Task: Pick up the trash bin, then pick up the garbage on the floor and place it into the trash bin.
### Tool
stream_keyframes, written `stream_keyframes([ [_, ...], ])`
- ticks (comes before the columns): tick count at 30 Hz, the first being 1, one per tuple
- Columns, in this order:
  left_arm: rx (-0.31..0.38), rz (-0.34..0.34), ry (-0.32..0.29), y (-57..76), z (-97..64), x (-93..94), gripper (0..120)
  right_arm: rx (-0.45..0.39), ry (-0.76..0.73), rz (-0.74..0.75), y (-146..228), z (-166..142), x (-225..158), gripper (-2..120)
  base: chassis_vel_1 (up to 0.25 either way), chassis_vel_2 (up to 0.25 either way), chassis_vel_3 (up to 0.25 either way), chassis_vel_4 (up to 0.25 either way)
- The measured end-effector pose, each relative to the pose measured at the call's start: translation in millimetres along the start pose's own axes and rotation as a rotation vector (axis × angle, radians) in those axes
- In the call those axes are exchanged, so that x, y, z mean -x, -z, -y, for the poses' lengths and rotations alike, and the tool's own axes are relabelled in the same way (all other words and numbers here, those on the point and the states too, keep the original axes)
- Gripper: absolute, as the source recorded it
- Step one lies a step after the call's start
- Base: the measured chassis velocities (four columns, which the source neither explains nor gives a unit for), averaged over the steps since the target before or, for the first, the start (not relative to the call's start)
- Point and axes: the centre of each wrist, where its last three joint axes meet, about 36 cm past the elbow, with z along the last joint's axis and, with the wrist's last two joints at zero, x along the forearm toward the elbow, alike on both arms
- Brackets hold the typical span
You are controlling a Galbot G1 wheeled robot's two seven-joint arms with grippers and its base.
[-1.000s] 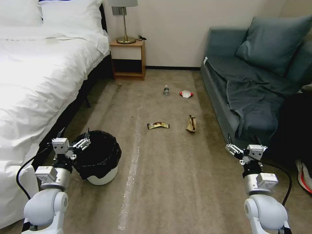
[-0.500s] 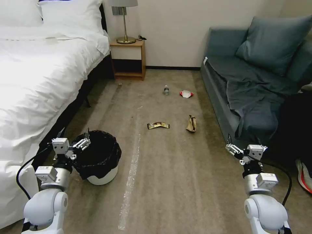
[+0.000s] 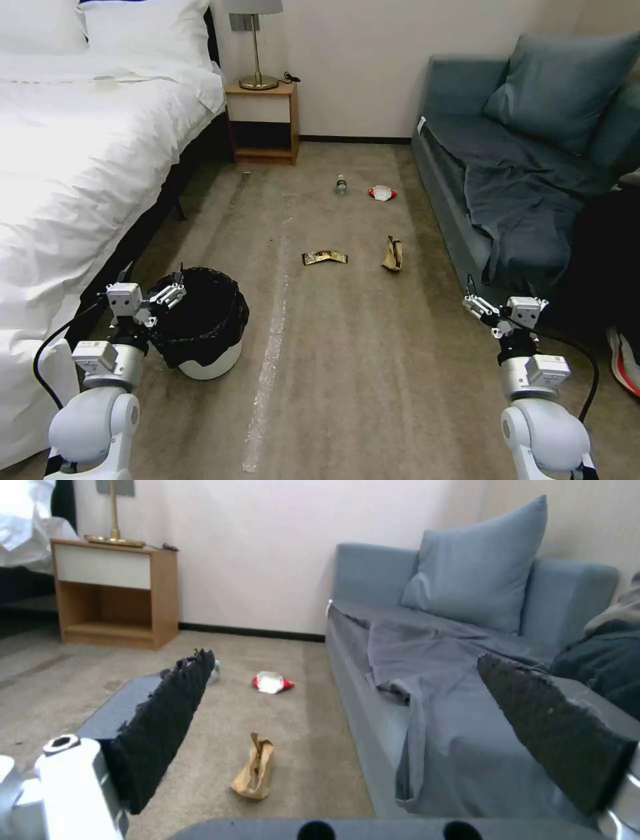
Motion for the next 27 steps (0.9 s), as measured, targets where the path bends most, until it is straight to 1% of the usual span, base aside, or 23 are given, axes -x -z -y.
stream_keyframes([
  [11,0.001,-0.003,0.004,-0.6,-0.4,0.2,96,0.000,0.000,0.000,0,0,0,100,0.000,0.000,0.000,0.000],
  [12,0.013,-0.025,0.029,-3.5,-3.0,2.6,98,-0.004,-0.005,0.000,0,3,0,100,0.000,0.000,0.000,0.000],
  [13,0.013,-0.025,0.029,-3.5,-3.0,2.6,98,-0.004,-0.005,0.000,0,3,0,100,0.000,0.000,0.000,0.000],
  [14,0.028,-0.053,0.059,-7.1,-6.2,5.5,98,-0.008,-0.014,-0.004,-1,9,0,100,0.000,0.000,0.000,0.000],
  [15,0.066,-0.117,0.127,-15.4,-13.6,11.5,99,-0.020,-0.043,-0.017,-6,28,-1,100,0.000,0.000,0.000,0.000],
  [16,0.066,-0.117,0.127,-15.4,-13.6,11.5,99,-0.020,-0.043,-0.017,-6,28,-1,100,0.000,0.000,0.000,0.000],
  [17,0.102,-0.168,0.189,-21.7,-20.5,16.8,99,-0.031,-0.072,-0.030,-10,47,-3,100,0.000,0.000,0.000,0.000],
  [18,0.102,-0.168,0.189,-21.7,-20.5,16.8,99,-0.031,-0.072,-0.030,-10,47,-3,100,0.000,0.000,0.000,0.000],
  [19,0.099,-0.188,0.205,-21.4,-23.4,18.2,98,-0.041,-0.106,-0.044,-14,69,-7,100,0.000,0.000,0.000,0.000],
  [20,0.090,-0.190,0.205,-18.8,-24.3,18.2,98,-0.043,-0.119,-0.052,-13,77,-8,100,0.000,0.000,0.000,0.000],
  [21,0.090,-0.190,0.205,-18.8,-24.3,18.2,98,-0.043,-0.119,-0.052,-13,77,-8,100,0.000,0.000,0.000,0.000],
  [24,0.063,-0.184,0.180,-11.4,-21.9,18.0,98,-0.018,-0.099,-0.062,-5,74,-7,100,0.000,0.000,0.000,0.000],
  [25,0.063,-0.184,0.180,-11.4,-21.9,18.0,98,-0.018,-0.099,-0.062,-5,74,-7,100,0.000,0.000,0.000,0.000],
  [26,0.051,-0.178,0.145,-6.9,-20.4,18.1,98,0.010,-0.074,-0.062,-2,67,-6,100,0.000,0.000,0.000,0.000],
  [27,0.051,-0.178,0.145,-6.9,-20.4,18.1,98,0.010,-0.074,-0.062,-2,67,-6,100,0.000,0.000,0.000,0.000],
])
